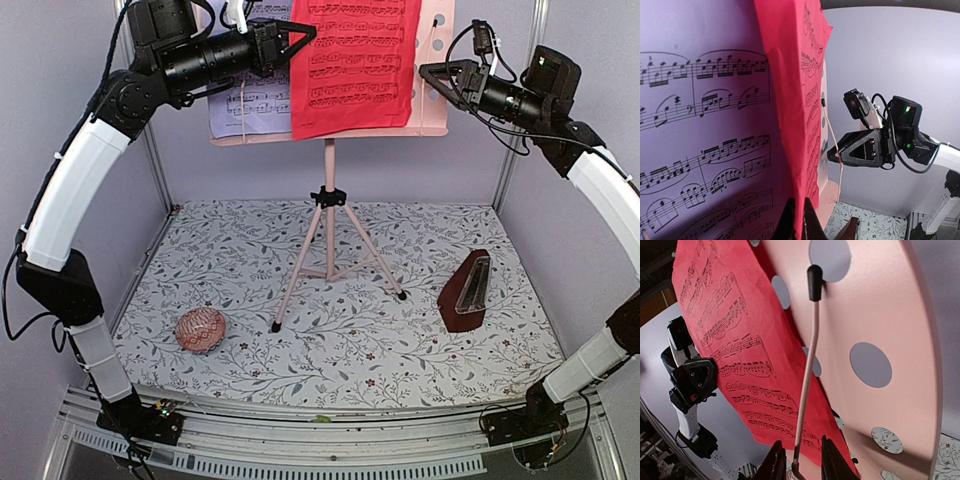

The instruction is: Set up the instrument practice props

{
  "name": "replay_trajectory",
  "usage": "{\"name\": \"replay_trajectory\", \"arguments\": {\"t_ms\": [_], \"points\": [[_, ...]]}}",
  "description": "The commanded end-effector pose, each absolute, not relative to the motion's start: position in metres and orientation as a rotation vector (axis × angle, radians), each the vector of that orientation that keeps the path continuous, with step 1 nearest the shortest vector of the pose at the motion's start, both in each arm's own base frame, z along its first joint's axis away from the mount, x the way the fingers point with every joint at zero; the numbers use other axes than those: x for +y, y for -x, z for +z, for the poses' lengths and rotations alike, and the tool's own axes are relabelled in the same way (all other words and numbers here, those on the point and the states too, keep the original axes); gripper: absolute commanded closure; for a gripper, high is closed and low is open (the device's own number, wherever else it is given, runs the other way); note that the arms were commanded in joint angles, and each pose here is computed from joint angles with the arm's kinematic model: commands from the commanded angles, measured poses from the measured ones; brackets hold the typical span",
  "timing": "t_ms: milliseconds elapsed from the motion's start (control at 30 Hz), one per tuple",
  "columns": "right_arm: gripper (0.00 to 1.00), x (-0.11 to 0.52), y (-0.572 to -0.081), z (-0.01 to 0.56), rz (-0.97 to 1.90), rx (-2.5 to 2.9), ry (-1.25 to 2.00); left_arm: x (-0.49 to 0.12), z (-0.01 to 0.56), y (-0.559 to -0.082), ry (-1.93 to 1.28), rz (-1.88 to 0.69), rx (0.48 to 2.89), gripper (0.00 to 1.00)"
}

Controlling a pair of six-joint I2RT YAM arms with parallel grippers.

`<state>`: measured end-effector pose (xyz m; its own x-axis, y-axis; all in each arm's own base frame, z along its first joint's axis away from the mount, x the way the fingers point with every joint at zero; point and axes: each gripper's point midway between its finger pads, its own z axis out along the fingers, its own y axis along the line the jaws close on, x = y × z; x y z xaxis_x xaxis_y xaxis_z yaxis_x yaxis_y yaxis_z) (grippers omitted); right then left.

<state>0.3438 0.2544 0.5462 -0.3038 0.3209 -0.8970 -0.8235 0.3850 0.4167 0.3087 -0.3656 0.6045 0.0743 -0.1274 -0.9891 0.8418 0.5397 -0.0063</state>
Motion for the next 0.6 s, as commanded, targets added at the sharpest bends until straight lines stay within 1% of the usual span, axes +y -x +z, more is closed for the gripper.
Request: {"name": "replay_trajectory", "arguments": {"t_ms": [0, 67, 133, 300, 567], "points": [[0.79, 0.254, -0.335, 0.565, 1.244, 1.401, 0.504, -0.369, 0.611, -0.306, -0.697, -0.821, 1.269, 1.00], [0.90, 0.253, -0.334, 0.566, 1.240, 1.397, 0.505, -0.368, 0.611, -0.308, -0.686, -0.815, 1.272, 1.00], [0.95, 0.252, -0.332, 0.567, 1.234, 1.392, 0.504, -0.369, 0.610, -0.311, -0.672, -0.809, 1.279, 1.00], [1.00, 0.250, -0.329, 0.563, 1.228, 1.378, 0.505, -0.371, 0.610, -0.315, -0.652, -0.808, 1.282, 1.00], [1.00, 0.248, -0.325, 0.561, 1.214, 1.346, 0.517, -0.372, 0.613, -0.317, -0.627, -0.793, 1.268, 1.00]]}}
